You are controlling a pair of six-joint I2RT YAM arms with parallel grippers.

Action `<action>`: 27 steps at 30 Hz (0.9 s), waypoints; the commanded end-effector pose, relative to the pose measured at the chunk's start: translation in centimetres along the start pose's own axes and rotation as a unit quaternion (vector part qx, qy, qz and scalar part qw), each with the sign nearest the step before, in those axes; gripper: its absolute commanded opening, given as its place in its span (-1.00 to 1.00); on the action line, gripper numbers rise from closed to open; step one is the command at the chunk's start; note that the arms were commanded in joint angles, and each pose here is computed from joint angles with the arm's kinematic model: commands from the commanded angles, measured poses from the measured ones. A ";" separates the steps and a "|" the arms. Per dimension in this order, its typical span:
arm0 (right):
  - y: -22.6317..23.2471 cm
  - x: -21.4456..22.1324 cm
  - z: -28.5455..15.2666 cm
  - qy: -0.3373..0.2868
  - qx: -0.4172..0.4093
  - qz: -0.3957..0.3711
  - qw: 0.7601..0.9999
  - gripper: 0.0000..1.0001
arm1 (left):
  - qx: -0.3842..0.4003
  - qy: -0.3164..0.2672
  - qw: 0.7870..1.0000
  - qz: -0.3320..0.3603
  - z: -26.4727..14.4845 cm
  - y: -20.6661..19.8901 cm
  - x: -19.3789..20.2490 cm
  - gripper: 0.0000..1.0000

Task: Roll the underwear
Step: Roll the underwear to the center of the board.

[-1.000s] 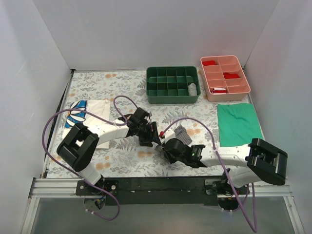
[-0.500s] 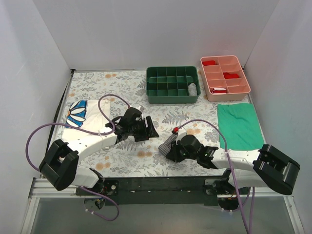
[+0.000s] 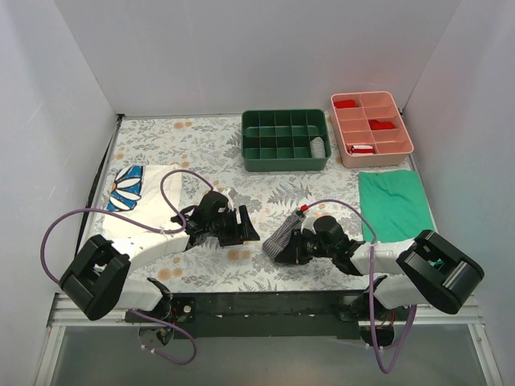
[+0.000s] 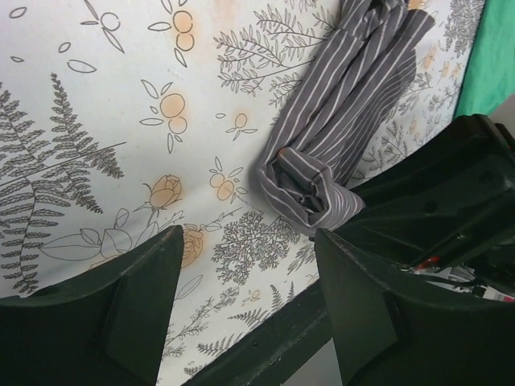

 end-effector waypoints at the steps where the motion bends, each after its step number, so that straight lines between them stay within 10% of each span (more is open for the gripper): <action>1: 0.2 1.2 -0.3 0.021 -0.054 0.046 0.997 -0.90 | 0.053 -0.004 0.998 0.031 -0.7 -1.2 -0.1 0.32; 27: -0.2 0.4 -0.2 0.038 -0.031 0.038 0.998 -0.89 | 0.058 0.007 0.998 0.040 -0.4 -1.0 0.1 0.39</action>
Point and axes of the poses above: each gripper's point midway between its finger pads, its own z axis out along the fingers, its own y axis along the line the jaws close on, x = y × z, the point moved 9 cm from there along -z, back along the fingers, and after that the axes turned 12 degrees about -z, right-handed, at the moved point
